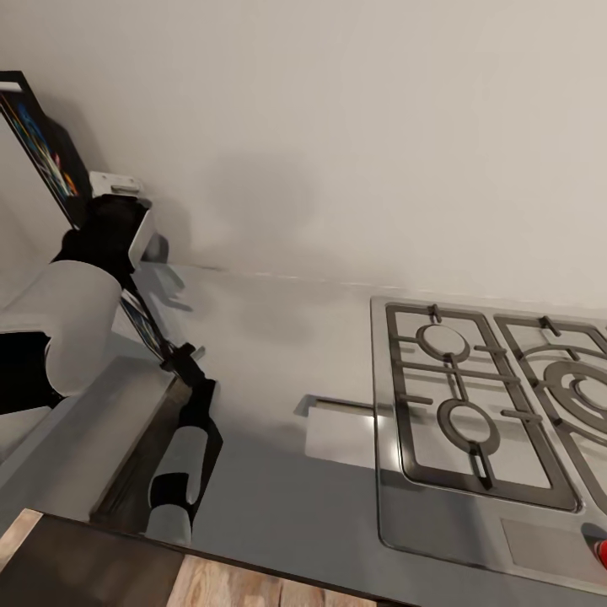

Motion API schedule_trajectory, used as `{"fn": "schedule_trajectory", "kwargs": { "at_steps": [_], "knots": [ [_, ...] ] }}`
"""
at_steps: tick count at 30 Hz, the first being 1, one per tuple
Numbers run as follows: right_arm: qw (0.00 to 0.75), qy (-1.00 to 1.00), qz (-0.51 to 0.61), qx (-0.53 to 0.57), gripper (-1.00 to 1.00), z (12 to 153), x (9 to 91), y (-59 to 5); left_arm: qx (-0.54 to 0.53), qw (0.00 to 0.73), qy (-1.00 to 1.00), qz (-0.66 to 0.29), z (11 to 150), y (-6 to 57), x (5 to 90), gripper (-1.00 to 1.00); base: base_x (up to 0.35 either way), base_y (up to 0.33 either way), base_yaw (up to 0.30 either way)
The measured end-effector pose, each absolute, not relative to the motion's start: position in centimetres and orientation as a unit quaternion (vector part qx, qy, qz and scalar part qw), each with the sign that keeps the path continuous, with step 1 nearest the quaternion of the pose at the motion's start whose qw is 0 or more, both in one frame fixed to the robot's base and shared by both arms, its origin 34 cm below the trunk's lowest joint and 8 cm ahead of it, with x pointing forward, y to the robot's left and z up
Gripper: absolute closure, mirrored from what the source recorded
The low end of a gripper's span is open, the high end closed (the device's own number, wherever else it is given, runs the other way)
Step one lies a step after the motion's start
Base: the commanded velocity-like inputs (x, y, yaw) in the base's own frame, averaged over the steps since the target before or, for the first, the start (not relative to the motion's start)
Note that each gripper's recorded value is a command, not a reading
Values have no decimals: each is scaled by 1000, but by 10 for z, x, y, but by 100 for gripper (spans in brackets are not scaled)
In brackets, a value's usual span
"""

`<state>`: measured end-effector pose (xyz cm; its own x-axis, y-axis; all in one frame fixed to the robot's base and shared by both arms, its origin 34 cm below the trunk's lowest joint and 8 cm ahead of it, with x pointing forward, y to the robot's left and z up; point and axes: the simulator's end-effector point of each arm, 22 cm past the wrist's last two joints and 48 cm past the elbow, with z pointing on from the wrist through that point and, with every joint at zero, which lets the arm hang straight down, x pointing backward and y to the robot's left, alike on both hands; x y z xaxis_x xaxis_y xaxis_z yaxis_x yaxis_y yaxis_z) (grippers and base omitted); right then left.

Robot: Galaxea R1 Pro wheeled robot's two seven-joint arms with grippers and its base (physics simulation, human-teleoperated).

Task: Pick up the poster from the kitchen countertop and hang it on one of the wall nails in the kitchen.

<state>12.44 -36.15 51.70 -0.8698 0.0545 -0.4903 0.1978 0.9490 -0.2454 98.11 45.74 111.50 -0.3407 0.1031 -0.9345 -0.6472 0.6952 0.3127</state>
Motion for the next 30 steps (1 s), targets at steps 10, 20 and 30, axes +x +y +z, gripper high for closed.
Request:
{"fn": "schedule_trajectory", "kwargs": {
  "at_steps": [10,20,30],
  "knots": [
    [246,956,-145,66,-100,517,124,-361,-187,555,734,345,1122,458,982,100,-66,0,0],
    [252,955,-146,64,-100,518,127,-364,-194,553,730,352,1124,462,978,100,-150,0,0],
    [255,954,-146,64,-100,519,128,-363,-195,553,729,352,1124,462,978,100,-229,0,0]
  ]
}}
